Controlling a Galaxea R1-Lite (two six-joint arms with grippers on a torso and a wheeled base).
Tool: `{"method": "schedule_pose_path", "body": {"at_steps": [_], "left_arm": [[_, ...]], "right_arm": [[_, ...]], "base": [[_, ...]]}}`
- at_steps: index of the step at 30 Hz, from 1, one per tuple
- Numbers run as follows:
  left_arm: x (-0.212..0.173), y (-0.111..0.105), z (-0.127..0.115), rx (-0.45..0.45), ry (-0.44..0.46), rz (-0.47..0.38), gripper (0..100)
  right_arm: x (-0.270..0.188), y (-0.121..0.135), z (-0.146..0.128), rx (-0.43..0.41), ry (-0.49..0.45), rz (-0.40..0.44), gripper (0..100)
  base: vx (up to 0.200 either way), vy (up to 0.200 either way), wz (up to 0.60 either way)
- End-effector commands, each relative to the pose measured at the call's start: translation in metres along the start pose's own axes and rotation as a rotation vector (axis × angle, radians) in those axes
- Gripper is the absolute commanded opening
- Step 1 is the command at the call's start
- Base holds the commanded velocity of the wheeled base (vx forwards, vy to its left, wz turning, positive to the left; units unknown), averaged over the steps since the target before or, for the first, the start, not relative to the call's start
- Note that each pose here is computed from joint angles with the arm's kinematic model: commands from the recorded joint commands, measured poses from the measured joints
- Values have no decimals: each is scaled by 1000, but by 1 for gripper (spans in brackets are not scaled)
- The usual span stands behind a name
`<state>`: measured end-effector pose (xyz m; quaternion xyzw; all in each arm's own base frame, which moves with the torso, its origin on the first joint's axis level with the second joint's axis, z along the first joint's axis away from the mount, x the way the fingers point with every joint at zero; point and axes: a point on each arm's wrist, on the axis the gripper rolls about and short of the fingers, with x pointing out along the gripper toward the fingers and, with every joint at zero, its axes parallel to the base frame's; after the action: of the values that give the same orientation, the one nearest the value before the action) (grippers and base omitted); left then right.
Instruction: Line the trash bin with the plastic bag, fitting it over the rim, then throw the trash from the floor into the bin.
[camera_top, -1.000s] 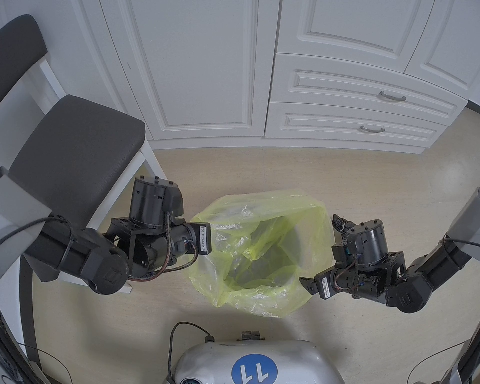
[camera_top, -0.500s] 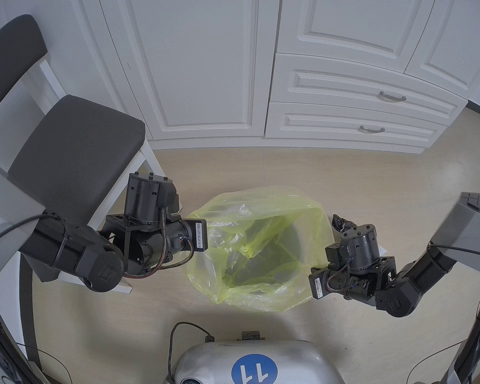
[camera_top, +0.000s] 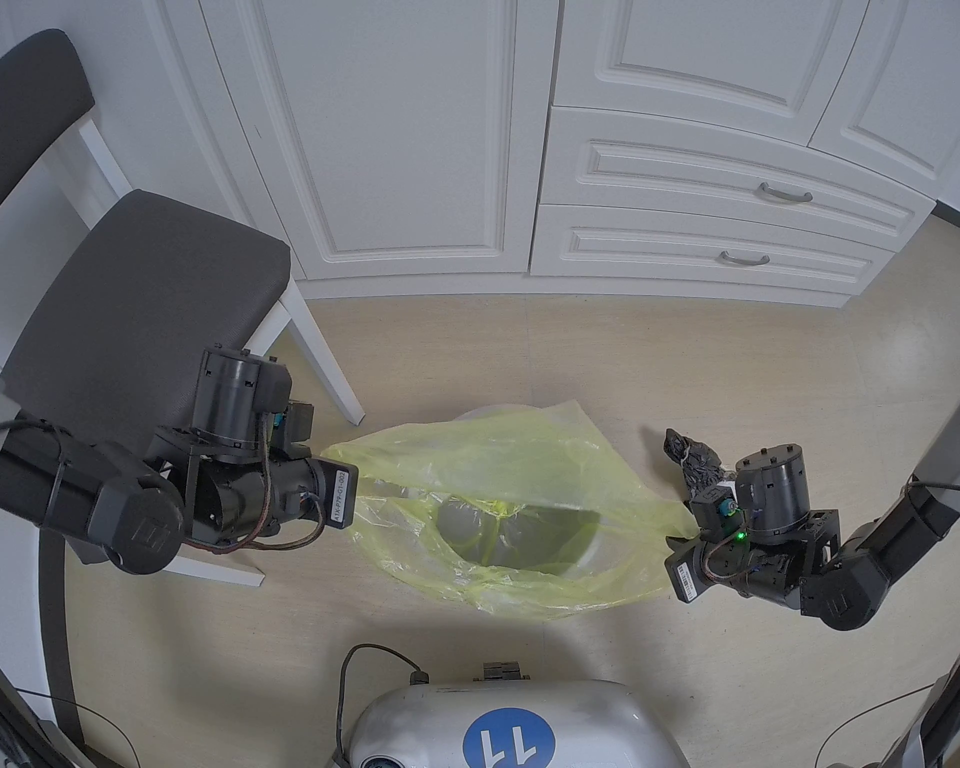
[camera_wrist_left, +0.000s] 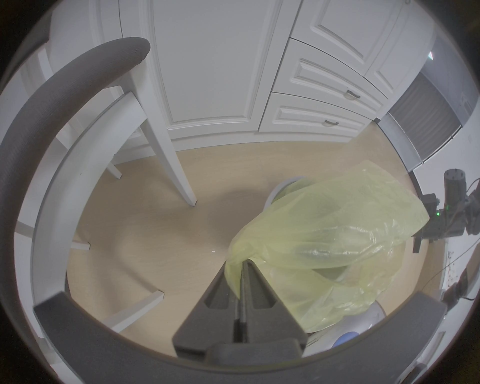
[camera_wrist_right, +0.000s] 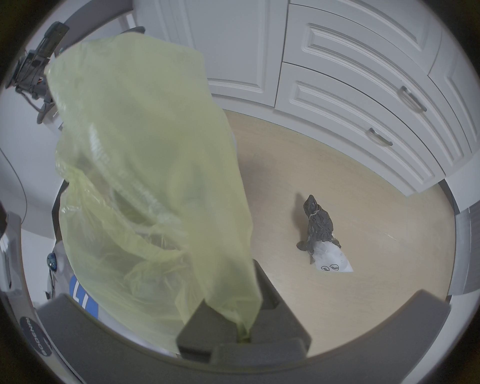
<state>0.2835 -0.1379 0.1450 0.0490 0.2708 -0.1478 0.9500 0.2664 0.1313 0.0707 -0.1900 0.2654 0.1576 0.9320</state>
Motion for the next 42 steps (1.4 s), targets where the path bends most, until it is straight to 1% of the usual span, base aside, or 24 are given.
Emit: {"method": "schedule_pose_path", "body": {"at_steps": [1, 3, 7, 10, 14, 16, 21, 23, 24, 26, 29, 32, 36, 37, 38, 42], "left_arm": [[-6, 3, -2, 12, 0, 2, 0], [-5, 2, -3, 16, 7, -2, 0], [-4, -2, -9, 26, 26, -39, 0], [-7, -2, -7, 29, 18, -39, 0], [-14, 7, -2, 20, -10, -19, 0], [-13, 7, -2, 20, -8, -17, 0], [5, 3, -10, 28, 31, -25, 0], [18, 0, -16, 31, 57, -30, 0], [30, -2, -22, 34, 75, -31, 0], [45, -2, -26, 26, 71, -25, 0], [60, 5, -26, -1, 24, -7, 0], [63, 19, -19, -34, -55, 20, 0], [57, 27, -7, -88, -155, 2, 0], [57, 27, -7, -88, -155, 2, 0], [51, 29, 0, -106, -184, 5, 0], [37, 33, 9, -115, -216, 9, 0]], "right_arm": [[-5, -1, -3, -20, 5, -2, 0], [-5, 0, -4, -29, 10, 2, 0], [-4, 5, -10, -53, 31, 18, 0], [-7, 3, -9, -66, 26, 15, 0], [-16, -3, -5, -64, -2, 4, 0], [-16, -2, -7, -67, 5, 7, 0], [-2, 6, -14, -80, 44, 25, 0], [10, 14, -18, -89, 68, 47, 0], [22, 22, -20, -92, 82, 61, 0], [38, 28, -25, -73, 97, 62, 0], [48, 30, -24, -15, 35, 44, 0], [50, 30, -22, 3, -14, 35, 0], [53, 31, -17, 18, -77, 33, 0], [53, 31, -17, 18, -77, 33, 0], [53, 32, -16, 23, -107, 28, 0], [48, 32, -13, 26, -148, 19, 0]], "base": [[0, 0, 0], [0, 0, 0], [0, 0, 0], [0, 0, 0], [0, 0, 0], [0, 0, 0], [0, 0, 0], [0, 0, 0], [0, 0, 0], [0, 0, 0], [0, 0, 0], [0, 0, 0], [0, 0, 0], [0, 0, 0], [0, 0, 0], [0, 0, 0]]}}
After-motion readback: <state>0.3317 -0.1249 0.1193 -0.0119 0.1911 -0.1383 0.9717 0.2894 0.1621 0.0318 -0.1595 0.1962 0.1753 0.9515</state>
